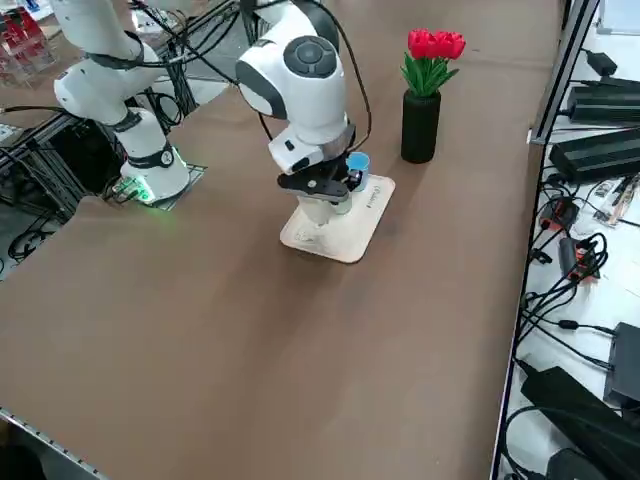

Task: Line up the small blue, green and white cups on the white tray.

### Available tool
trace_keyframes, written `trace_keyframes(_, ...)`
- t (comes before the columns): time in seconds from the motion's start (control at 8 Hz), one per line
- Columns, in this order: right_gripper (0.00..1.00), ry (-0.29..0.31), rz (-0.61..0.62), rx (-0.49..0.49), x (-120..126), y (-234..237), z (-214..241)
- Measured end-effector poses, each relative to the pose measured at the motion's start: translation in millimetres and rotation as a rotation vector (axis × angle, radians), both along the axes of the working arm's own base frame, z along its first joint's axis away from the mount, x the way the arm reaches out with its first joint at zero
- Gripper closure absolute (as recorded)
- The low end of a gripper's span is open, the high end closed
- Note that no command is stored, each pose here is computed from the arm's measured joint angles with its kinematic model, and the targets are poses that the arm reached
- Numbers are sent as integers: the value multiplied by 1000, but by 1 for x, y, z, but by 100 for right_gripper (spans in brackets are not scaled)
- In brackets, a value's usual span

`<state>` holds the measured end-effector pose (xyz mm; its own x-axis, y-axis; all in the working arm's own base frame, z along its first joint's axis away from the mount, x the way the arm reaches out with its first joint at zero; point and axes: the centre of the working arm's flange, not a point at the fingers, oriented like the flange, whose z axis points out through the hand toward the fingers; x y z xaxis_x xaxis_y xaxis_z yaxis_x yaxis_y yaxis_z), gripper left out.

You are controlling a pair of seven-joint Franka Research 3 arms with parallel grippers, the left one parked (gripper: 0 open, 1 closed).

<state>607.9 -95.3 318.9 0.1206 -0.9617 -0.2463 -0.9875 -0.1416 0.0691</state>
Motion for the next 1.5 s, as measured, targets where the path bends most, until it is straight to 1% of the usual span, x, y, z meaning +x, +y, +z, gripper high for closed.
trace_keyframes(0.25, 98, -21, -10, -23, -8, 22, -29)
trace_keyframes(0.5, 98, -31, -14, -33, -16, 27, -45)
trace_keyframes(1.0, 98, -59, -30, -48, -19, 23, -54)
trace_keyframes(1.5, 98, -50, -36, -50, -21, 22, -70)
